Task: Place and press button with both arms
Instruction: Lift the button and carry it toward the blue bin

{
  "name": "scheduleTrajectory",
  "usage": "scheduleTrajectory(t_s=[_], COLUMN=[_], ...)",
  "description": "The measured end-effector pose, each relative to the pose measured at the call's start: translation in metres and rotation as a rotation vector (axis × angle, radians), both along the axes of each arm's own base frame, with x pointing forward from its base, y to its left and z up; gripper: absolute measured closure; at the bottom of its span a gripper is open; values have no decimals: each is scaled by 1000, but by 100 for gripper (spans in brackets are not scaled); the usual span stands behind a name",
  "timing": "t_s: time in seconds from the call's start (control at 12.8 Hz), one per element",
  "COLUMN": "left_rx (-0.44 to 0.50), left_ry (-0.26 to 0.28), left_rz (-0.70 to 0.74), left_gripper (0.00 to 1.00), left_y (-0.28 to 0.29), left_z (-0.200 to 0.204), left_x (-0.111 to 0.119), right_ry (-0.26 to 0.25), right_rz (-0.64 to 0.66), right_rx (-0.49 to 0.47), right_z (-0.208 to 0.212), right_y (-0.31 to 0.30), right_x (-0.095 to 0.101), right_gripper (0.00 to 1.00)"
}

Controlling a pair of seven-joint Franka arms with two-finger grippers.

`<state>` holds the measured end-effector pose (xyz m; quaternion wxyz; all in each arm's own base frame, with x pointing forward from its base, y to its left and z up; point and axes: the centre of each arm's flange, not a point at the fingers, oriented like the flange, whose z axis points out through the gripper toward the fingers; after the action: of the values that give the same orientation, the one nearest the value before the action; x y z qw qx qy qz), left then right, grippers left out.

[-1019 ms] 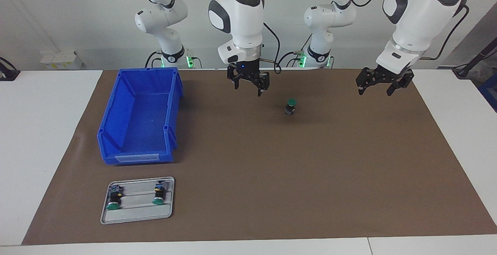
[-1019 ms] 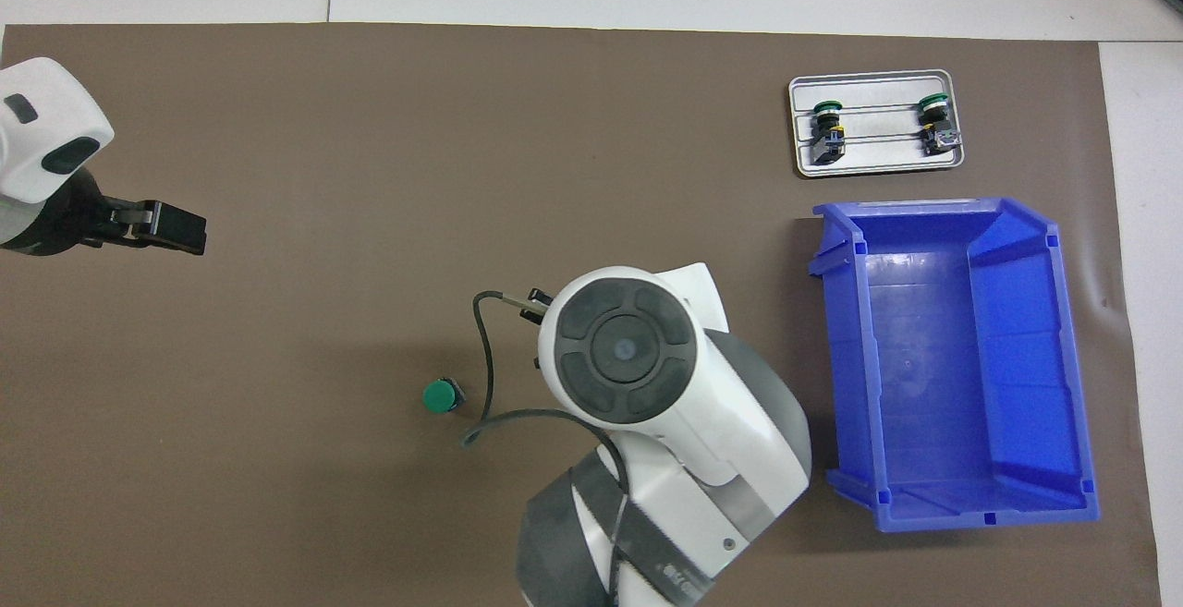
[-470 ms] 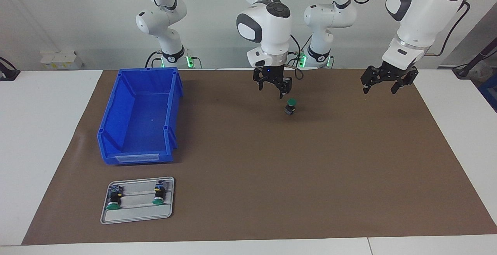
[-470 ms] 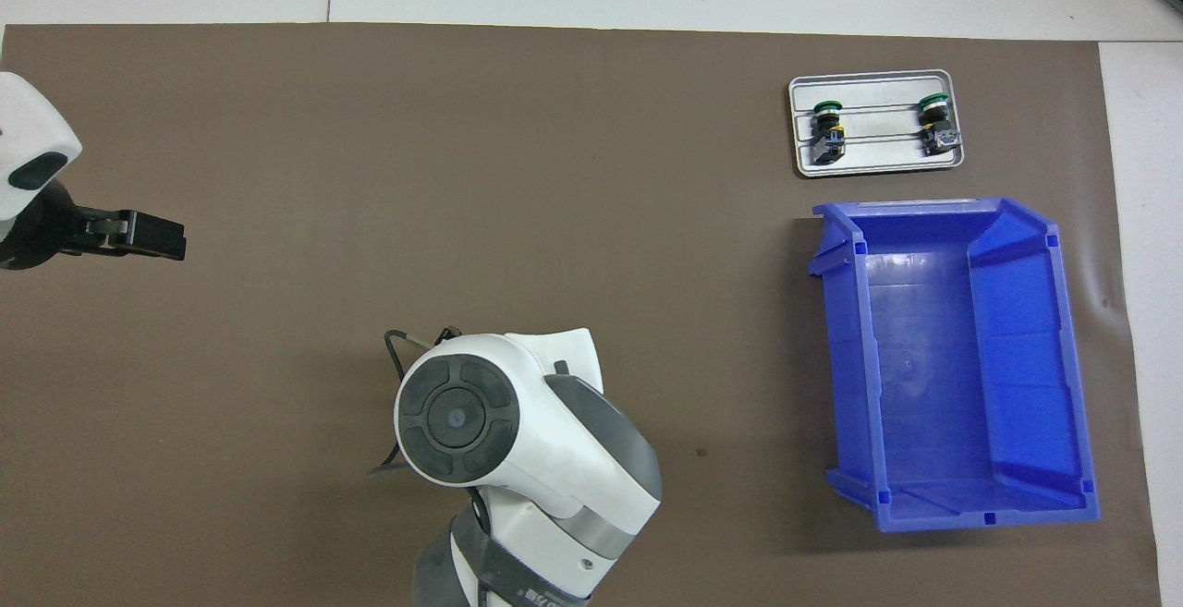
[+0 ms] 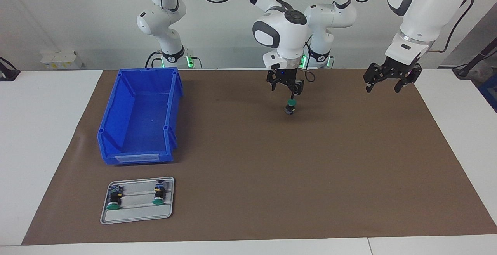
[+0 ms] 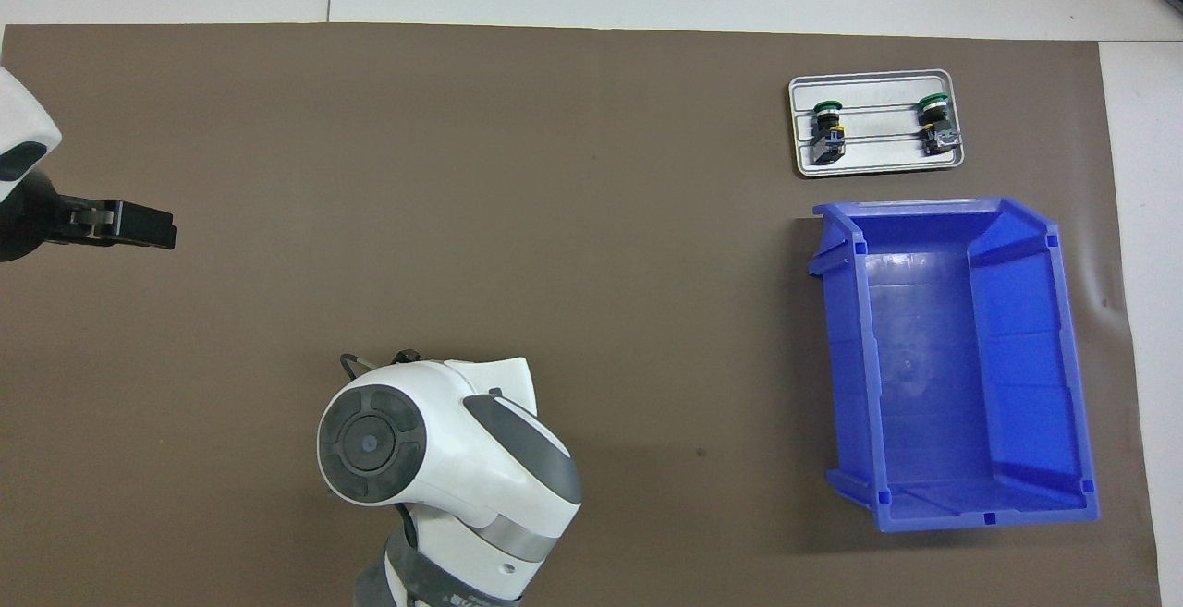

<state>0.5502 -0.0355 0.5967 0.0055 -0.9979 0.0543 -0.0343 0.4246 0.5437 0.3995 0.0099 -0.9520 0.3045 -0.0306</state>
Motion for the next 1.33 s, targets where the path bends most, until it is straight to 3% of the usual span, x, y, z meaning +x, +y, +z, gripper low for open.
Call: scheduleTrajectory(t_s=[0.47, 1.33], left_rx=[0, -1], left_ry=[12, 13], left_rz=[11, 29], left_gripper=[0, 0], left_y=[6, 16], left_z=[-2, -2], left_x=[-1, 0], right_ry=[-6, -23], right_rz=[-9, -20], right_rx=[-34, -10], right_z=[-37, -58], right_y=[25, 41], right_x=[1, -9], right_gripper=[13, 29])
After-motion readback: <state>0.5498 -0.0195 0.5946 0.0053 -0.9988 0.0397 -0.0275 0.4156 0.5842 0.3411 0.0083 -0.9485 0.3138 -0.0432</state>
